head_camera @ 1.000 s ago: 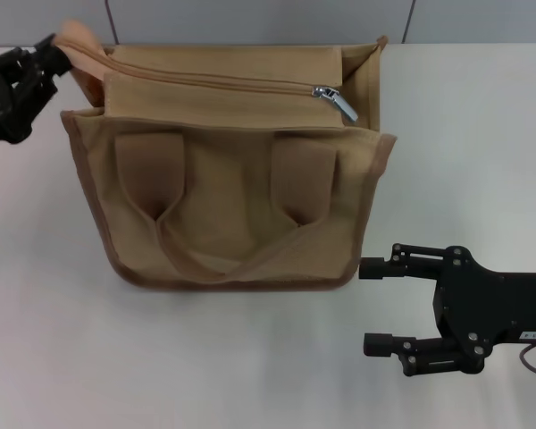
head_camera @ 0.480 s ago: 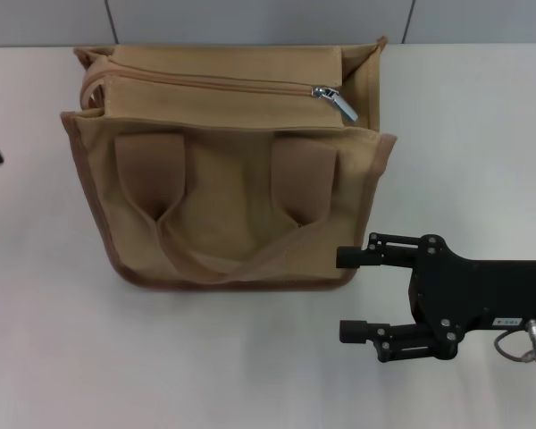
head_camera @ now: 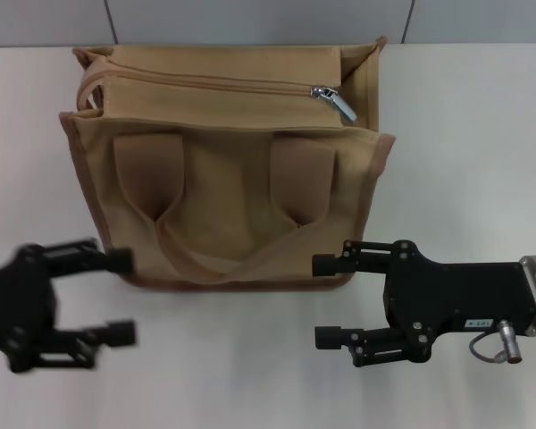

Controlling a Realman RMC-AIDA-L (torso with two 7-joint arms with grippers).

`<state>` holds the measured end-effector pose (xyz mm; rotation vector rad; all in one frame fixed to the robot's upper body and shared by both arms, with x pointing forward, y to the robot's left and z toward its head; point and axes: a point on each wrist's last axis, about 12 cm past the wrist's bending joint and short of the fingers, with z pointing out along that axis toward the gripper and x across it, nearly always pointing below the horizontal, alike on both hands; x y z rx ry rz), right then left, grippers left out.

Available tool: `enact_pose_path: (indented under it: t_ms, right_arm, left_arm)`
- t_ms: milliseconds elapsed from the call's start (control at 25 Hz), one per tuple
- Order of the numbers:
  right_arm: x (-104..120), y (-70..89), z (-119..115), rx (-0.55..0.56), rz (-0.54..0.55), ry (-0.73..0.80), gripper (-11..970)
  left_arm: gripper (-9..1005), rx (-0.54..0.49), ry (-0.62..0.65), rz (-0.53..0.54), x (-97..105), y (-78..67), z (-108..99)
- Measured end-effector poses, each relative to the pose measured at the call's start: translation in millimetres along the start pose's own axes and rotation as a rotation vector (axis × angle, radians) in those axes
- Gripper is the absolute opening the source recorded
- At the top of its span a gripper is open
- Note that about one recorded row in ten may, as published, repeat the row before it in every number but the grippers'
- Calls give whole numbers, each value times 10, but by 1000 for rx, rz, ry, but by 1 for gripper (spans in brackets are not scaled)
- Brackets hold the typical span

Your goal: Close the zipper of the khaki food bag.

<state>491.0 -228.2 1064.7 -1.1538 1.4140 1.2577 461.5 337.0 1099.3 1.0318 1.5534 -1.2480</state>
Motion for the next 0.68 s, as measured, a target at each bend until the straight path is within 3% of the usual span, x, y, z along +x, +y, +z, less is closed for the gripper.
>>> enact_pose_path:
  t_ms: [160,680]
  right_arm:
    - [61,18,50,-7,12,20,776]
    - [91,30,67,-4,13,21,776]
  left_arm:
    - [814,5,22,42,200,-14,262]
    - [811,14,24,34,245,-27,313]
